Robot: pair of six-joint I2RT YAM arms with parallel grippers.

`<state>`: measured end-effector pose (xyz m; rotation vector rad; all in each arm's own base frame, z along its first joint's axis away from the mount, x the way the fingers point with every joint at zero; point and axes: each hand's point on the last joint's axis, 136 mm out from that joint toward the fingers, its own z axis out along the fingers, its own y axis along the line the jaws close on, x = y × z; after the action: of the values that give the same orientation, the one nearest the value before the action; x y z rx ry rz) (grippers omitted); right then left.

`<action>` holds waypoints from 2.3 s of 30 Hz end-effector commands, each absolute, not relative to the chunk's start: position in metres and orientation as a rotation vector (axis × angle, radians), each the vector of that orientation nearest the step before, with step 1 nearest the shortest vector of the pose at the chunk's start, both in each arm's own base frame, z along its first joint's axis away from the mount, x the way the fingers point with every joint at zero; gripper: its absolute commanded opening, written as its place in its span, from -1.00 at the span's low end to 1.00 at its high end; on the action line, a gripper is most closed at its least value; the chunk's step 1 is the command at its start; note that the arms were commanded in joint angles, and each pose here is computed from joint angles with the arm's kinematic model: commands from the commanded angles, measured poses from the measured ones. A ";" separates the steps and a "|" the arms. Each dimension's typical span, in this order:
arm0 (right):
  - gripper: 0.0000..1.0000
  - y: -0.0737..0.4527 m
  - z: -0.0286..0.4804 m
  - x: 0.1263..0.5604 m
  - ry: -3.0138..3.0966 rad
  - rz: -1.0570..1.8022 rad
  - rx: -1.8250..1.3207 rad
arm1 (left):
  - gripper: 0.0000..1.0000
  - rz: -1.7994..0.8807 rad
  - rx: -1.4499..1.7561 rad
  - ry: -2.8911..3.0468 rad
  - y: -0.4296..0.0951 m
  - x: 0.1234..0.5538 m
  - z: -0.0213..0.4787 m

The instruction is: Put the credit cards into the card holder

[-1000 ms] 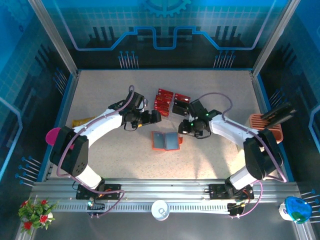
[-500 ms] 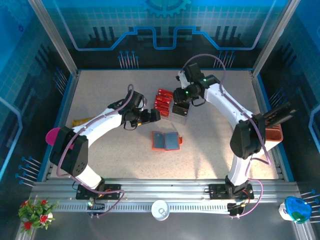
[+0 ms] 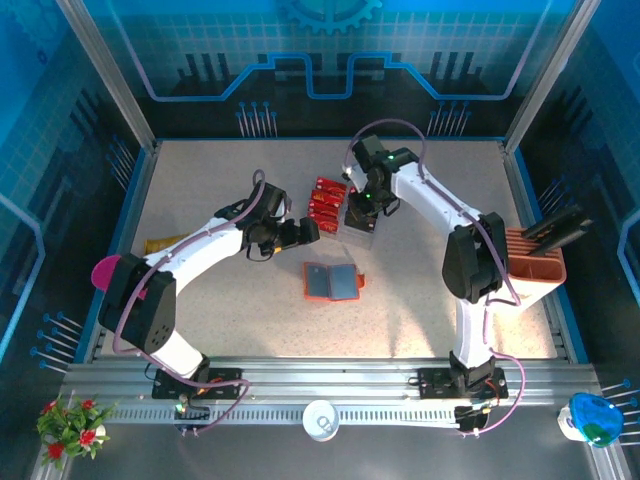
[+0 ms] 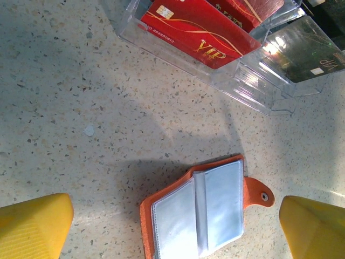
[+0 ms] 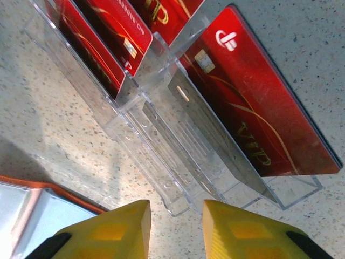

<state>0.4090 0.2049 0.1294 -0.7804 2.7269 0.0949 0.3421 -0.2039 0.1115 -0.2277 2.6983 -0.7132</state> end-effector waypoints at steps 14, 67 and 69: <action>-0.42 0.204 0.106 0.428 2.668 -0.203 -0.975 | 0.98 -0.728 -0.287 2.704 -0.198 0.334 0.112; -1.00 0.236 0.188 0.399 2.443 -0.055 -0.972 | 0.99 -0.745 -0.206 2.723 -0.201 0.327 0.117; -1.00 0.238 0.196 0.391 2.455 0.038 -0.899 | 0.99 -0.734 -0.172 2.729 -0.203 0.323 0.119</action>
<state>0.4042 0.2345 0.1791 -0.9967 2.4477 -0.0853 0.3354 -0.2010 0.1087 -0.2461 2.7185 -0.7154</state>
